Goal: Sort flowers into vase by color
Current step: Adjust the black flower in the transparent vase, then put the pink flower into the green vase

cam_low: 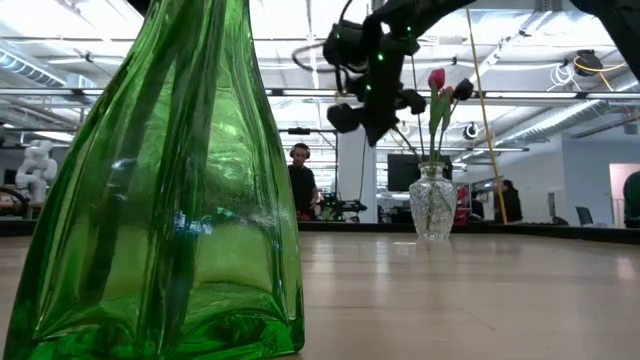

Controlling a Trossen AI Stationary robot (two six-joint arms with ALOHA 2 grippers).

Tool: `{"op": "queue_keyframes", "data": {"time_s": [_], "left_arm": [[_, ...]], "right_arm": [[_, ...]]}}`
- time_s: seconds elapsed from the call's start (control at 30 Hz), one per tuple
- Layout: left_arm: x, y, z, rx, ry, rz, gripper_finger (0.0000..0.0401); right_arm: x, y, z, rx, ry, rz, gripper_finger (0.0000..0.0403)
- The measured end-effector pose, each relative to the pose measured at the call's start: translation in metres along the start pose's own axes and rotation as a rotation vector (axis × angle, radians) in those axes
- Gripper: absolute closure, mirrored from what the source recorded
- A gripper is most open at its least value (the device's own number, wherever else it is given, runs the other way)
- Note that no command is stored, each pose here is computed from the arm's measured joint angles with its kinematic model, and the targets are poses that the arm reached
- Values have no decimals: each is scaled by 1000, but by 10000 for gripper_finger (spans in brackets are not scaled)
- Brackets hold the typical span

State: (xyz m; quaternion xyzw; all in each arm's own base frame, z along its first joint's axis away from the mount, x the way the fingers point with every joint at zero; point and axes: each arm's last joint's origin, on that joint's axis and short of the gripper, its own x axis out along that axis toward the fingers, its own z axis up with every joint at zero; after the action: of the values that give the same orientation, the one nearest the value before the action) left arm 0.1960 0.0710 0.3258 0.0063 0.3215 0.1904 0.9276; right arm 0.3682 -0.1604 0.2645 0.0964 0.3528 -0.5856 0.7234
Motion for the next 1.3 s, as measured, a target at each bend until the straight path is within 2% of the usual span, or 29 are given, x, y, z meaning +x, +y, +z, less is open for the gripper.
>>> {"op": "queue_keyframes", "data": {"time_s": [0.13,0.23,0.43,0.73,0.83,0.9,0.97,1.03,1.1,1.23,1.3], "left_arm": [[0,0,-5,-1,54,-5,269],[0,-1,-8,2,83,-8,269],[0,-1,-7,9,74,-8,269],[0,0,-4,65,39,-6,269],[0,0,-1,80,8,-2,269],[3,0,3,78,-25,-12,269],[9,-1,5,88,-35,-73,269],[20,0,7,84,-44,-130,269],[35,3,8,82,-28,-137,269],[67,11,10,107,-23,-118,269],[82,15,14,98,-41,-144,269]], "right_arm": [[5,-11,-2,48,-5,-129,403],[-11,-18,-4,41,-56,-216,403],[-47,-32,-4,102,-127,-239,403],[-91,-39,-5,141,-177,-140,403],[-109,-47,-6,139,-161,-72,403],[-122,-55,-8,133,-122,-4,403],[-137,-67,-11,127,-76,62,403],[-150,-81,-14,137,-20,123,403],[-163,-97,-20,146,56,170,403],[-179,-120,-36,130,221,193,403],[-185,-124,-47,112,271,202,403]]}}
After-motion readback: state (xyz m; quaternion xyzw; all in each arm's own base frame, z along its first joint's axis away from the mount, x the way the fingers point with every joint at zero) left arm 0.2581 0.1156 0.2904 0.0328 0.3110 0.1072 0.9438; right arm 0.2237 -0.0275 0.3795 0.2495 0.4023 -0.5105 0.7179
